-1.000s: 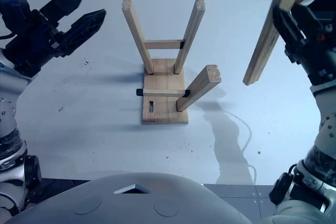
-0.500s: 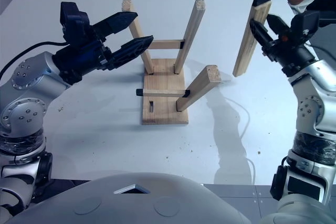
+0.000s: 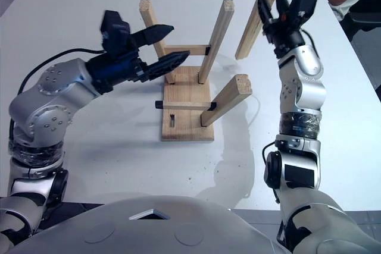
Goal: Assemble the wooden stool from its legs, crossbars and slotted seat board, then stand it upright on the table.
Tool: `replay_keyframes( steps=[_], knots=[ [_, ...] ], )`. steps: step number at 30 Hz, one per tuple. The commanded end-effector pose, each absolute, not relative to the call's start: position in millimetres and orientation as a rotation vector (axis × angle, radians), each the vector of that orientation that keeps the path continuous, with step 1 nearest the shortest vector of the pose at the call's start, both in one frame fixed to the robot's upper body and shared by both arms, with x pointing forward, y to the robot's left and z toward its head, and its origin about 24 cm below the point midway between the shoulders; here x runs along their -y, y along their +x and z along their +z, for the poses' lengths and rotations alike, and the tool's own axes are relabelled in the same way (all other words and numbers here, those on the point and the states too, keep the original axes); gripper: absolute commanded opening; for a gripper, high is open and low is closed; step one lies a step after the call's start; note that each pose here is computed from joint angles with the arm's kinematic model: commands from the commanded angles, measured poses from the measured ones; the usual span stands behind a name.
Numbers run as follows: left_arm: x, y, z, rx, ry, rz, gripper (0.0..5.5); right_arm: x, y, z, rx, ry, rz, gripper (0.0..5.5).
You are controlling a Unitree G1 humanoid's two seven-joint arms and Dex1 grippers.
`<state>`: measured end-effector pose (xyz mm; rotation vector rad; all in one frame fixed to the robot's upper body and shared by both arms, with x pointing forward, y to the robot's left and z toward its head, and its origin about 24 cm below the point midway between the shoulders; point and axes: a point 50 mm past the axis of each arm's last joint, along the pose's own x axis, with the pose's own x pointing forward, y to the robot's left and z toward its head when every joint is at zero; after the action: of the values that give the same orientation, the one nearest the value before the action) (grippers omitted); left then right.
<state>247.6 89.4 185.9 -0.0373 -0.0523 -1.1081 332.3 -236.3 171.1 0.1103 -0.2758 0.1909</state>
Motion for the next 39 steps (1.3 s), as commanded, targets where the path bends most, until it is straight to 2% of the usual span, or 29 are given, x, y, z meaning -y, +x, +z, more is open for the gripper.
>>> replay_keyframes(
  steps=[1,5,11,16,21,25,31,39],
  knots=[
    [-68.9,252.4,192.1,0.072,-0.045,-1.143,3.66,230.9,318.7,228.1,0.47,0.171,0.214,2.06],
    [-48.0,259.1,203.9,0.119,-0.085,-1.187,3.66,203.7,302.3,285.3,0.652,0.217,0.323,2.06],
    [-32.8,267.7,209.2,0.13,-0.147,-1.209,3.66,167.9,276.1,326.6,0.757,0.307,0.508,2.06],
    [-43.3,284.3,209.9,0.124,-0.21,-1.105,3.66,148.3,255.3,307.2,0.588,0.424,0.731,2.06],
    [-61.3,293.1,225.6,0.196,-0.349,-1.023,3.66,151.6,238.1,282.4,0.45,0.396,0.808,2.06],
    [-75.0,285.6,248.7,0.312,-0.529,-1.064,3.66,158.4,236.4,269.8,0.384,0.409,0.793,2.06],
    [-84.4,272.3,264.0,0.417,-0.632,-1.175,3.66,155.7,236.5,261.1,0.327,0.502,0.847,2.06],
    [-83.9,280.8,252.8,0.388,-0.78,-1.207,3.66,140.9,218.7,262.7,0.282,0.651,1.102,2.06]
  ],
)
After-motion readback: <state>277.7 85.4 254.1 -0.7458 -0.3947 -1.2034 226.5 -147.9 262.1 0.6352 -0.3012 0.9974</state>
